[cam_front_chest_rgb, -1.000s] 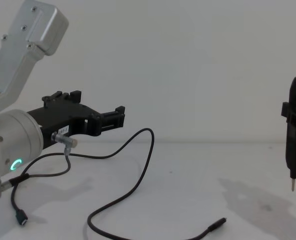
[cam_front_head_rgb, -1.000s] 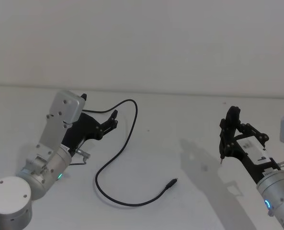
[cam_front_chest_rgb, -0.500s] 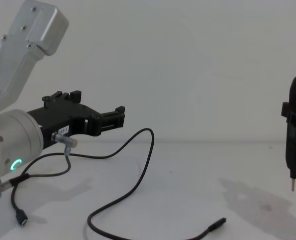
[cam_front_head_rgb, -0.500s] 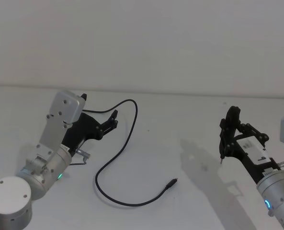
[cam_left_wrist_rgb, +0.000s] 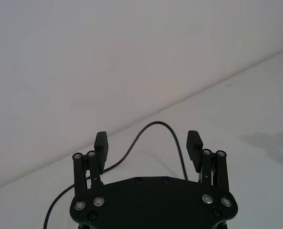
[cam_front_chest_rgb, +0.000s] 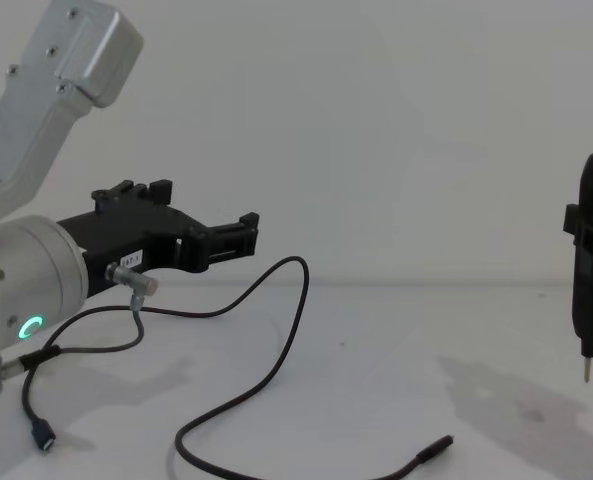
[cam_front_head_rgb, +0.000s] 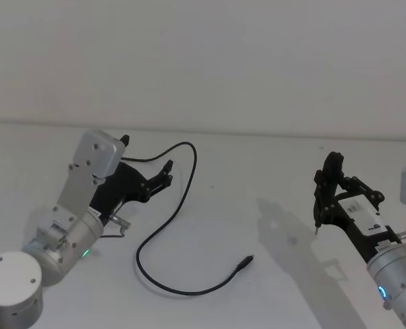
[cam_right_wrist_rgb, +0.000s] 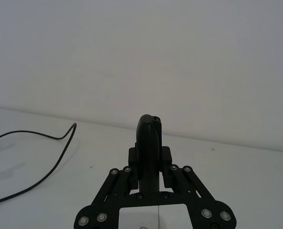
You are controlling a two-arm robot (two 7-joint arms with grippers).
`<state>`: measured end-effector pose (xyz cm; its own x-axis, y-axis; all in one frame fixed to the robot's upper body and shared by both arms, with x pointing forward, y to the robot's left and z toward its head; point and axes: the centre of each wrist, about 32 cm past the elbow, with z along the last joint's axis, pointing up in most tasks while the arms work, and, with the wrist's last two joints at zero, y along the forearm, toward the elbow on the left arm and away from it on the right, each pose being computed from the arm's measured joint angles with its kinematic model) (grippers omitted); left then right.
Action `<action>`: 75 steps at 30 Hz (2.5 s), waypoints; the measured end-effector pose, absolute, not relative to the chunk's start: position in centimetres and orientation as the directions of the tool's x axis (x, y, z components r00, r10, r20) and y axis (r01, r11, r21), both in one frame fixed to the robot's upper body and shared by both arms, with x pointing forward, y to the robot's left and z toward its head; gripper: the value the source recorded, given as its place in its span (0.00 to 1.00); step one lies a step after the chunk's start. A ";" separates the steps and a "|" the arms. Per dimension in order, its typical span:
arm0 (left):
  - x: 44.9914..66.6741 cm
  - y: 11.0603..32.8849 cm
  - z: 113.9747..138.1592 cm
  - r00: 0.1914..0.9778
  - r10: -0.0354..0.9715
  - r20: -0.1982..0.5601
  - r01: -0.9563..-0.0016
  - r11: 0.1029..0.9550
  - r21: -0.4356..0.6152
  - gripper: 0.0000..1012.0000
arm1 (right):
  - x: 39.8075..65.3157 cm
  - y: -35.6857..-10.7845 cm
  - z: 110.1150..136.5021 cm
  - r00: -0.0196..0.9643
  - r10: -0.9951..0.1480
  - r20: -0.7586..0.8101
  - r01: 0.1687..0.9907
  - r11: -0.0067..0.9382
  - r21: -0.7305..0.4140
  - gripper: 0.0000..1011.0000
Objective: Pick up the data cable with the one hand.
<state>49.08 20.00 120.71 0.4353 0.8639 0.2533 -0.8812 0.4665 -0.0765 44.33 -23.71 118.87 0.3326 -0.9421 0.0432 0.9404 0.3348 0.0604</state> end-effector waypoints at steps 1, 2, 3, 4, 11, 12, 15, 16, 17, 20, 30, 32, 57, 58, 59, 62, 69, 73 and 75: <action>49.0 20.1 120.8 0.446 0.858 0.256 -0.876 0.477 -0.073 0.99 | 44.3 -23.7 118.9 0.333 -0.942 0.043 0.940 0.335 0.060 0.27; 49.0 20.1 120.8 0.446 0.858 0.256 -0.876 0.477 -0.073 0.99 | 44.3 -23.7 118.9 0.333 -0.942 0.043 0.940 0.335 0.060 0.27; 49.0 20.2 120.9 0.458 0.850 0.260 -0.869 0.489 -0.069 0.99 | 44.3 -23.7 118.9 0.333 -0.942 0.043 0.940 0.335 0.060 0.27; 49.0 20.4 121.0 0.473 0.841 0.263 -0.861 0.504 -0.063 0.99 | 44.3 -23.7 118.9 0.333 -0.942 0.043 0.940 0.335 0.060 0.27; 48.7 21.4 121.8 0.546 0.789 0.282 -0.817 0.576 -0.031 0.99 | 44.3 -23.7 118.9 0.333 -0.942 0.043 0.940 0.335 0.060 0.27; 48.7 21.6 121.8 0.552 0.784 0.285 -0.813 0.582 -0.027 0.99 | 44.3 -23.7 118.9 0.333 -0.942 0.043 0.940 0.335 0.060 0.27; 48.6 22.2 122.3 0.591 0.752 0.294 -0.785 0.619 -0.005 0.99 | 44.3 -23.7 118.9 0.333 -0.942 0.043 0.940 0.335 0.060 0.27; 48.6 22.3 122.4 0.600 0.744 0.295 -0.778 0.628 0.000 0.99 | 44.3 -23.7 118.9 0.333 -0.942 0.043 0.940 0.335 0.060 0.27; 48.6 22.5 122.5 0.608 0.736 0.299 -0.772 0.636 0.006 0.99 | 44.3 -23.7 118.9 0.333 -0.942 0.043 0.940 0.335 0.060 0.27; 48.5 23.1 123.0 0.645 0.701 0.304 -0.742 0.670 0.032 0.99 | 44.3 -23.7 118.9 0.333 -0.942 0.043 0.940 0.335 0.060 0.27; 48.5 25.4 125.3 0.768 0.558 0.313 -0.618 0.774 0.138 0.99 | 44.3 -23.7 118.9 0.333 -0.942 0.043 0.940 0.335 0.060 0.27; 48.5 25.7 125.6 0.787 0.534 0.309 -0.595 0.789 0.155 0.99 | 44.3 -23.7 118.9 0.333 -0.942 0.043 0.940 0.335 0.060 0.27; 48.0 27.4 128.5 0.931 0.243 0.271 -0.329 0.880 0.343 0.99 | 44.3 -23.7 118.9 0.333 -0.942 0.043 0.940 0.335 0.060 0.27; 47.9 27.3 128.5 0.931 0.244 0.273 -0.331 0.878 0.345 0.99 | 44.3 -23.7 118.9 0.333 -0.942 0.043 0.940 0.335 0.060 0.27; 47.8 27.2 128.4 0.930 0.244 0.275 -0.333 0.876 0.348 0.99 | 44.3 -23.7 118.9 0.333 -0.942 0.043 0.940 0.335 0.060 0.27; 47.6 26.9 128.1 0.925 0.250 0.287 -0.346 0.867 0.358 0.99 | 44.3 -23.7 118.9 0.333 -0.942 0.043 0.940 0.335 0.060 0.27; 47.2 26.0 127.3 0.915 0.256 0.310 -0.367 0.849 0.381 0.99 | 44.3 -23.7 118.9 0.333 -0.942 0.043 0.940 0.335 0.060 0.27; 46.9 25.4 126.7 0.913 0.252 0.322 -0.372 0.838 0.398 0.99 | 44.3 -23.7 118.9 0.333 -0.942 0.043 0.940 0.335 0.060 0.27; 46.8 25.3 126.6 0.912 0.251 0.326 -0.373 0.836 0.403 0.99 | 44.3 -23.7 118.9 0.333 -0.942 0.043 0.940 0.335 0.060 0.27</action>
